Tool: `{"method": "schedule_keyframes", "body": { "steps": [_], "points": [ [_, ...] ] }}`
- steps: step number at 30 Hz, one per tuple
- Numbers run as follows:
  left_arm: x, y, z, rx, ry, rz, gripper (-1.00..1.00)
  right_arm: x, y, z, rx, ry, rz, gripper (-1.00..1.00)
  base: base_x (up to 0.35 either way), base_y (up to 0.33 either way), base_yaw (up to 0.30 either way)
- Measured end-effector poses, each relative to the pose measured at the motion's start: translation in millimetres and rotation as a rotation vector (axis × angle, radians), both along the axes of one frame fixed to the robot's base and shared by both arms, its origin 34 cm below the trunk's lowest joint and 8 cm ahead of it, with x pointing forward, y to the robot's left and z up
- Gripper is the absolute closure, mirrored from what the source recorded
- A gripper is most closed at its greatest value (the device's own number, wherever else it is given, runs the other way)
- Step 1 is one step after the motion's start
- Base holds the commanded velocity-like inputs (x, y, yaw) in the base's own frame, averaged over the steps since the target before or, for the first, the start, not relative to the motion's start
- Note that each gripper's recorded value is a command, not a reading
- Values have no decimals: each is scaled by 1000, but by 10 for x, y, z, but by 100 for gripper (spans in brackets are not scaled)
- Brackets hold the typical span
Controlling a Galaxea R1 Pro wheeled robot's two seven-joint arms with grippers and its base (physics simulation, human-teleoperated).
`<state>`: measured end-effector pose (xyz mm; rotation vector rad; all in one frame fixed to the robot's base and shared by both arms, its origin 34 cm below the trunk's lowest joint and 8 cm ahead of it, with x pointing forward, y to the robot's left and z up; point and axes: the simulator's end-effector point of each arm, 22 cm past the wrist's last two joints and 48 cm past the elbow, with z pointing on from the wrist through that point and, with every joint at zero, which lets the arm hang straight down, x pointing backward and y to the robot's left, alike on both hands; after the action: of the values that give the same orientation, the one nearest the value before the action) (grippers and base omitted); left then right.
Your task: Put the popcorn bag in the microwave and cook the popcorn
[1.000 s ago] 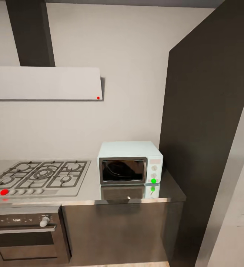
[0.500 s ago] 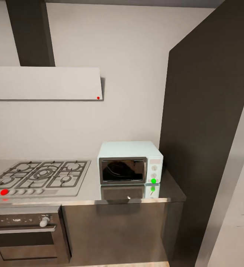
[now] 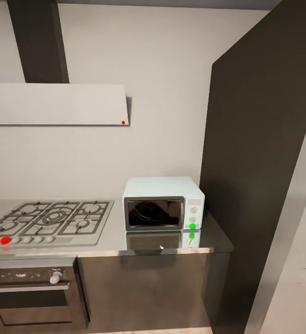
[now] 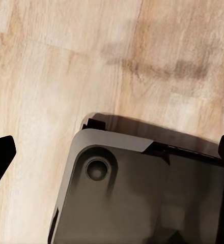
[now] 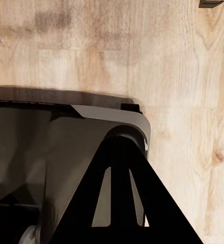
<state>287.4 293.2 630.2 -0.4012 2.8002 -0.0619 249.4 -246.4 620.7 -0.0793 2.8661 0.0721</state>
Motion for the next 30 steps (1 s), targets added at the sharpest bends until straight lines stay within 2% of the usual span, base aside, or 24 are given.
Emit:
{"method": "schedule_keyframes", "body": {
  "steps": [30],
  "points": [
    [-1,5,0,0,0,1,-100,0,0,0,0,0,0,100,0,0,0]
  ]
}}
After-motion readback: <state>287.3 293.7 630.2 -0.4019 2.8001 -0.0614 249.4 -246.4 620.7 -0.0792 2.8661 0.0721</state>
